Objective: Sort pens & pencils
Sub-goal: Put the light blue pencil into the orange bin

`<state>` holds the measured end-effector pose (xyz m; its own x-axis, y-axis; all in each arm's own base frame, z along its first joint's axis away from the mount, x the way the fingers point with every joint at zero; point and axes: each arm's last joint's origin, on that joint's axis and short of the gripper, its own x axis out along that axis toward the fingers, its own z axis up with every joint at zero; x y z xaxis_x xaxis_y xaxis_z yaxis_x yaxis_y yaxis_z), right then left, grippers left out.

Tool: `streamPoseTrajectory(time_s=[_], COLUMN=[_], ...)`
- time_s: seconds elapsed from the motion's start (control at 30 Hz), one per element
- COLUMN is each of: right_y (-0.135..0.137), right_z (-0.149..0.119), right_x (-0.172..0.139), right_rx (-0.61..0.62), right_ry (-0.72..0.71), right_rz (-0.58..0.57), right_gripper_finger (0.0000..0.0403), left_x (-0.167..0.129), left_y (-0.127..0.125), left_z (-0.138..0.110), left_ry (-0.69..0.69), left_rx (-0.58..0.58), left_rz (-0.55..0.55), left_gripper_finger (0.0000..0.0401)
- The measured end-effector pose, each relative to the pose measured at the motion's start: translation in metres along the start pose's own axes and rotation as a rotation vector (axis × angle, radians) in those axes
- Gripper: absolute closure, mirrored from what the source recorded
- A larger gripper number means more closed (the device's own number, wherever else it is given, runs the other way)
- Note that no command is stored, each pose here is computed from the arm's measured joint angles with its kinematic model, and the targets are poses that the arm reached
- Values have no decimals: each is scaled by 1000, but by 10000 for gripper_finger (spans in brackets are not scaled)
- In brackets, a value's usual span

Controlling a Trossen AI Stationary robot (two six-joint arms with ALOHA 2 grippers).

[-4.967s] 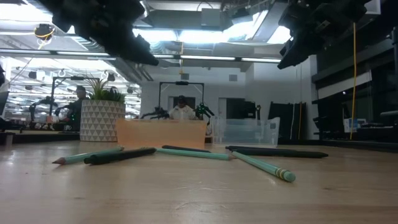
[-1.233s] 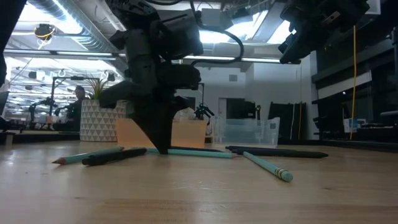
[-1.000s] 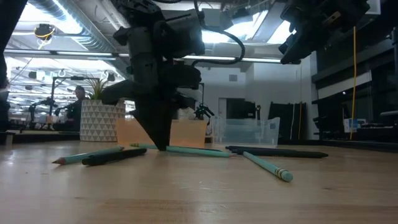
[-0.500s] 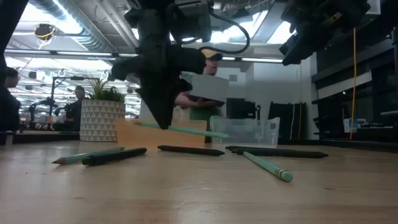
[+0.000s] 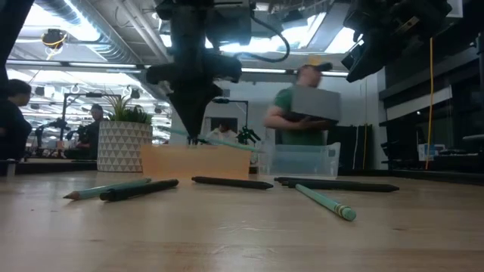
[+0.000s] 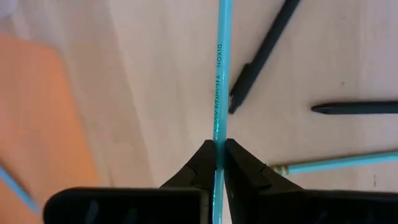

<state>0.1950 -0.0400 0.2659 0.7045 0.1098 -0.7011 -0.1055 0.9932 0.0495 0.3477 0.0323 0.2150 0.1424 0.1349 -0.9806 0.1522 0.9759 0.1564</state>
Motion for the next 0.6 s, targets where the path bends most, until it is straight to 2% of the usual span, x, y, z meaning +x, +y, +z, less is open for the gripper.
streamPoseTrajectory(time_s=[0.6], right_y=[0], right_z=[-1], right_x=[0], right_rx=[2], right_ry=[14], right_rz=[3], right_gripper_finger=[363], left_x=[-64], left_y=[56], left_z=[-43], left_ry=[-158], left_rx=[-172], left_rz=[87], left_gripper_finger=[385])
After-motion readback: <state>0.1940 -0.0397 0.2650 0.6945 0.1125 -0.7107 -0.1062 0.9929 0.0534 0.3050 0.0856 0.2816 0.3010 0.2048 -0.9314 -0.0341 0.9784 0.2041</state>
